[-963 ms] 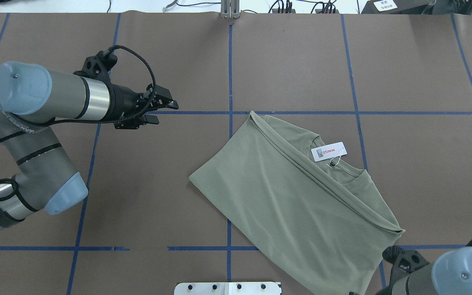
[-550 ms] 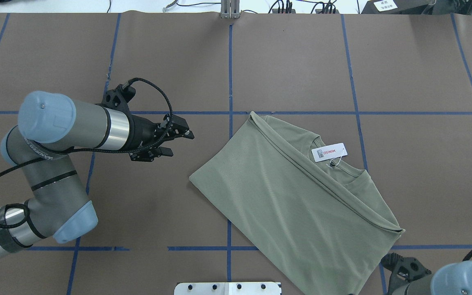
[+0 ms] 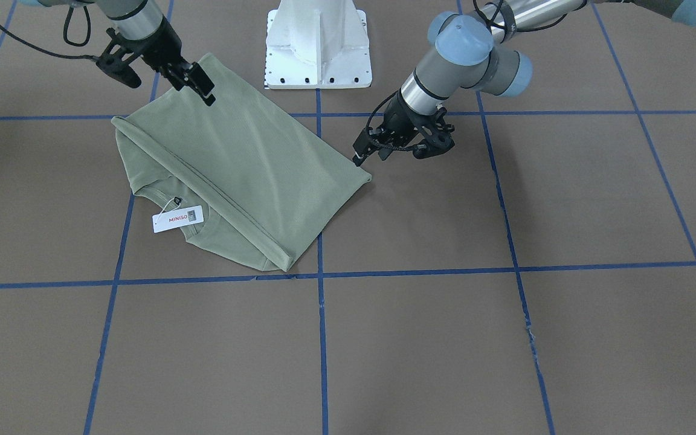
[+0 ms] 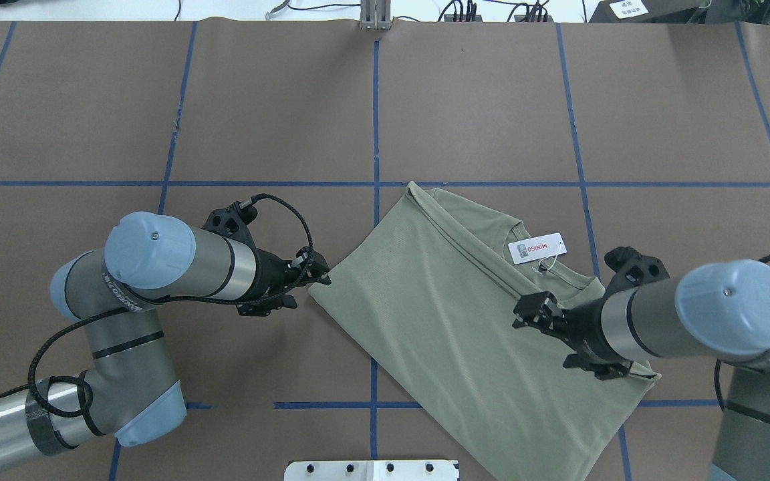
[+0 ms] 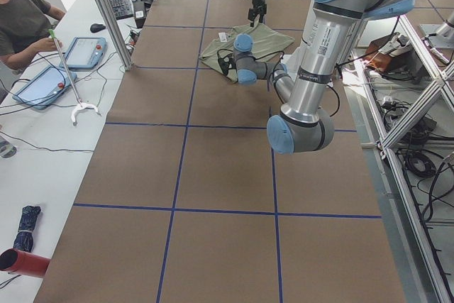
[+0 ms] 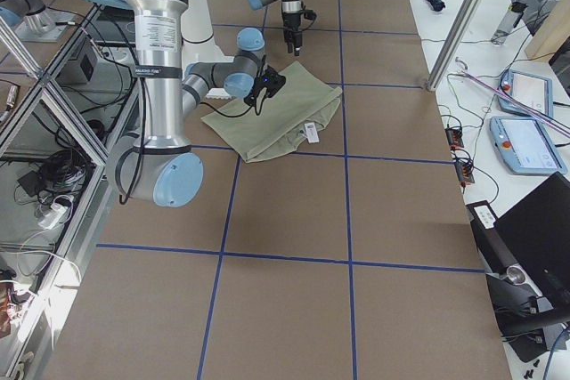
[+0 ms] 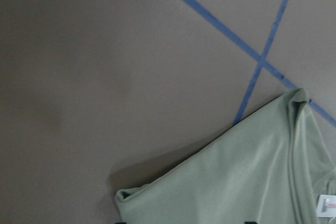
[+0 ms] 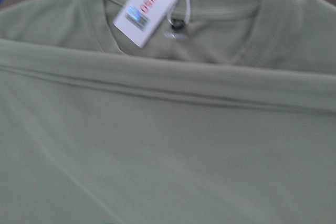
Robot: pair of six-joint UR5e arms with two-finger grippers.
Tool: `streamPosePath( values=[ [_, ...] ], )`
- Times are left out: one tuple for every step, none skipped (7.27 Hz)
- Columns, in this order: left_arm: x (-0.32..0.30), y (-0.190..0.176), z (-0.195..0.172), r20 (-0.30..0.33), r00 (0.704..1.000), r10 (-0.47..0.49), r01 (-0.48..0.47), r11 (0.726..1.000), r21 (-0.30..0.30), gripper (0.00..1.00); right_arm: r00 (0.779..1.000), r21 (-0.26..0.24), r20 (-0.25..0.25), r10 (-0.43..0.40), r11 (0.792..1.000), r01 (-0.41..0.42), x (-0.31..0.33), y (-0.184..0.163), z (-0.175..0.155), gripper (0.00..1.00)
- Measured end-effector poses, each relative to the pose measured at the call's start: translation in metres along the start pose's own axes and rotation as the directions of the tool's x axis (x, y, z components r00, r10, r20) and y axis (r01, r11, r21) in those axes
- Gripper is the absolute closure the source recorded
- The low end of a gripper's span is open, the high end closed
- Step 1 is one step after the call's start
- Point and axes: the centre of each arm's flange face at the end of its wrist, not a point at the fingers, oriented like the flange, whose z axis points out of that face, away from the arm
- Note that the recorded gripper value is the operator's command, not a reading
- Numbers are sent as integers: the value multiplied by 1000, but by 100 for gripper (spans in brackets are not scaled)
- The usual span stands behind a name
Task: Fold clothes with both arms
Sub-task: 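Grasp the shirt edge with the left gripper while the right grasps near the tag, then pull the shirt edge away from the robot with the left gripper while the right holds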
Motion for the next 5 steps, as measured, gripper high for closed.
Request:
streamPosePath(
  values=[
    [0, 0, 8, 9, 1000, 0, 0, 1000, 3, 35, 999, 41, 23, -25, 999, 24, -21, -25, 3, 0],
    [3, -1, 13, 12, 1000, 0, 0, 1000, 6, 36, 999, 65, 32, -42, 997, 39, -32, -39, 5, 0],
    [7, -1, 17, 14, 1000, 2, -2, 1000, 7, 39, 998, 76, 33, -48, 996, 45, -37, -46, 7, 0],
    [7, -2, 21, 19, 1000, 2, -3, 1000, 8, 49, 998, 80, 31, -49, 996, 47, -38, -49, 9, 0],
    [5, -3, 25, 26, 1000, 1, -2, 1000, 10, 73, 998, 81, 31, -50, 996, 48, -39, -49, 9, 0]
  ],
)
